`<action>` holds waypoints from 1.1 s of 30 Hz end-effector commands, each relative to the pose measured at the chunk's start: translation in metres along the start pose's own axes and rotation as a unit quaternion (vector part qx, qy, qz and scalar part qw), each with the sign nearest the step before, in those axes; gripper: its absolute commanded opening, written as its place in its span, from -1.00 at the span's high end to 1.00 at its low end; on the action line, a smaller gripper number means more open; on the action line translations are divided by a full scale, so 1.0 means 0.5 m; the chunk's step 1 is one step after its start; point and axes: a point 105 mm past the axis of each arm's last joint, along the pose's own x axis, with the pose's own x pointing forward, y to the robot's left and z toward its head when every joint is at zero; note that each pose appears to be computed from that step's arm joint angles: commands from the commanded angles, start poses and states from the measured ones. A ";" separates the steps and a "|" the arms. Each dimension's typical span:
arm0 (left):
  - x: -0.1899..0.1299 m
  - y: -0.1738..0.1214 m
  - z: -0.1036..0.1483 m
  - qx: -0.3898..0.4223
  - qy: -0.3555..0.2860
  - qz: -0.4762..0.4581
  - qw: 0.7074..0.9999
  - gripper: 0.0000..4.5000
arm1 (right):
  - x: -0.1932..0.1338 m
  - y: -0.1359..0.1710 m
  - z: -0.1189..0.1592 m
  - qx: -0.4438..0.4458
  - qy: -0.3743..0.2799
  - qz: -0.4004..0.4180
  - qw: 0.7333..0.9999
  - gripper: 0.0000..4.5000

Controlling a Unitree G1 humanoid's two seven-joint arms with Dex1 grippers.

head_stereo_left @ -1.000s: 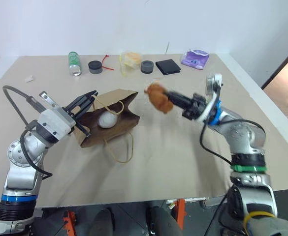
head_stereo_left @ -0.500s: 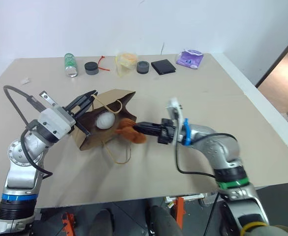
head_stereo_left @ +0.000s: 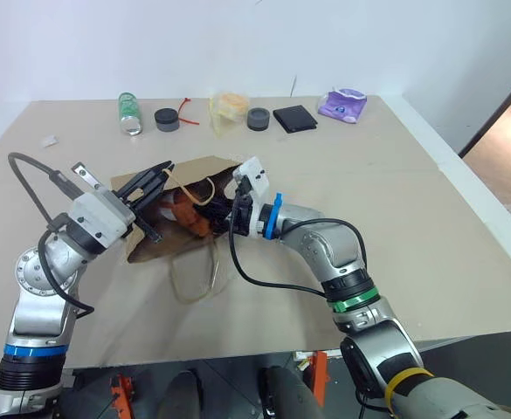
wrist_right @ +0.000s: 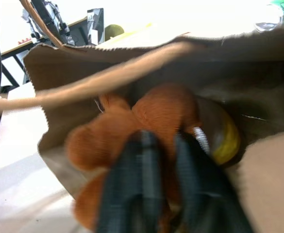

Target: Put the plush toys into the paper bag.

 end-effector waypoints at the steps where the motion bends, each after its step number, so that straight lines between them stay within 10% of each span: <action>1: 0.002 0.007 0.022 0.011 -0.018 0.010 1.000 1.00 | -0.033 0.009 0.038 -0.017 -0.033 0.018 0.999 -0.19; 5: 0.004 0.006 0.021 0.009 -0.019 0.010 1.000 1.00 | -0.060 0.015 0.043 -0.017 -0.043 0.029 0.998 -0.98; 12: 0.006 0.010 0.018 0.004 -0.016 0.011 1.000 1.00 | -0.164 0.062 0.088 -0.053 -0.104 0.101 0.988 -0.98; 19: 0.009 0.022 0.011 -0.003 -0.011 0.020 1.000 1.00 | -0.196 0.078 -0.082 -0.300 0.082 0.112 0.944 -0.98; 33: 0.009 0.018 0.013 -0.005 -0.008 0.014 1.000 1.00 | -0.130 0.049 -0.184 -0.383 0.113 0.064 0.915 -0.87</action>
